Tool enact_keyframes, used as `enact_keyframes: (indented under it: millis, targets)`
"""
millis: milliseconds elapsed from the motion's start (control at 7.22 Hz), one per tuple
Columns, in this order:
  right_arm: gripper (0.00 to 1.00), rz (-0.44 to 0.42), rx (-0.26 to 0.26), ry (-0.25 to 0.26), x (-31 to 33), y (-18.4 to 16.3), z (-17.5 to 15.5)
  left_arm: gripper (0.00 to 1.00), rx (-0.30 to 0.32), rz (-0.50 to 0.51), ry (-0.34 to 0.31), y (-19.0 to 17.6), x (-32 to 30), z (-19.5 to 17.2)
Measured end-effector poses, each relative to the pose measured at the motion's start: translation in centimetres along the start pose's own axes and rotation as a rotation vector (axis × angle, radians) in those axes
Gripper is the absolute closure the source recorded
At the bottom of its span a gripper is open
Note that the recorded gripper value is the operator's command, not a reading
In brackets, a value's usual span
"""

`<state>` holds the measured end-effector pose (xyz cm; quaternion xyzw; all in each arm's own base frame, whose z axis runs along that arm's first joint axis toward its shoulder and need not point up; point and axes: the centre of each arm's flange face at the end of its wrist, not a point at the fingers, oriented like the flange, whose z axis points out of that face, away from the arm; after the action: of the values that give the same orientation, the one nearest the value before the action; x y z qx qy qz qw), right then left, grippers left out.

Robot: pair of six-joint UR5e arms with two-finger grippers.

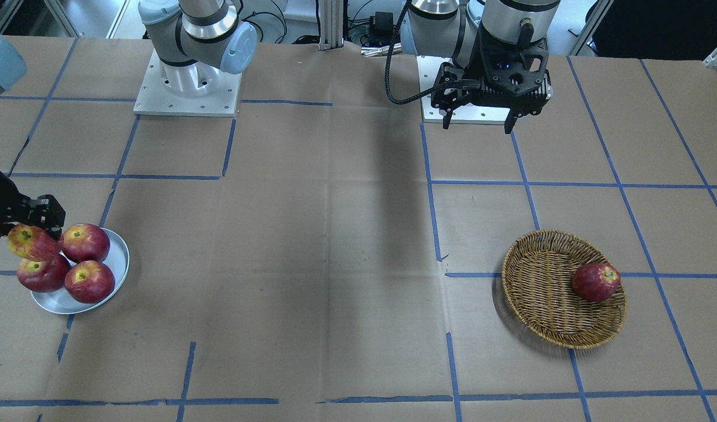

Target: Transfer apple from basket to plate

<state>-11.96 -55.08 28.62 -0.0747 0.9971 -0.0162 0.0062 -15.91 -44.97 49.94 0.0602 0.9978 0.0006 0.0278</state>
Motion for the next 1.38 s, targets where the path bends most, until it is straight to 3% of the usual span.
enact_keyframes:
  millis: [138,277,415,969,1385]
  targets:
    - [0.42,-0.001,-0.001,-0.004,0.1,-0.1,0.6,0.01,0.000,0.000,0.000,0.0,0.0,0.0]
    - [0.31,-0.001,-0.004,-0.007,0.1,-0.2,1.0,0.01,0.000,0.000,0.000,0.0,0.0,0.0]
    - [0.00,0.000,-0.005,-0.007,0.1,-0.2,1.1,0.01,0.000,0.000,0.000,0.0,0.0,0.0]
    - [0.00,0.006,0.006,0.004,0.1,-0.3,0.2,0.01,-0.001,0.000,-0.001,0.0,0.0,0.0]
    - [0.00,-0.010,0.034,0.017,-2.8,-1.3,-6.1,0.01,-0.003,0.000,-0.001,0.0,0.0,0.1]
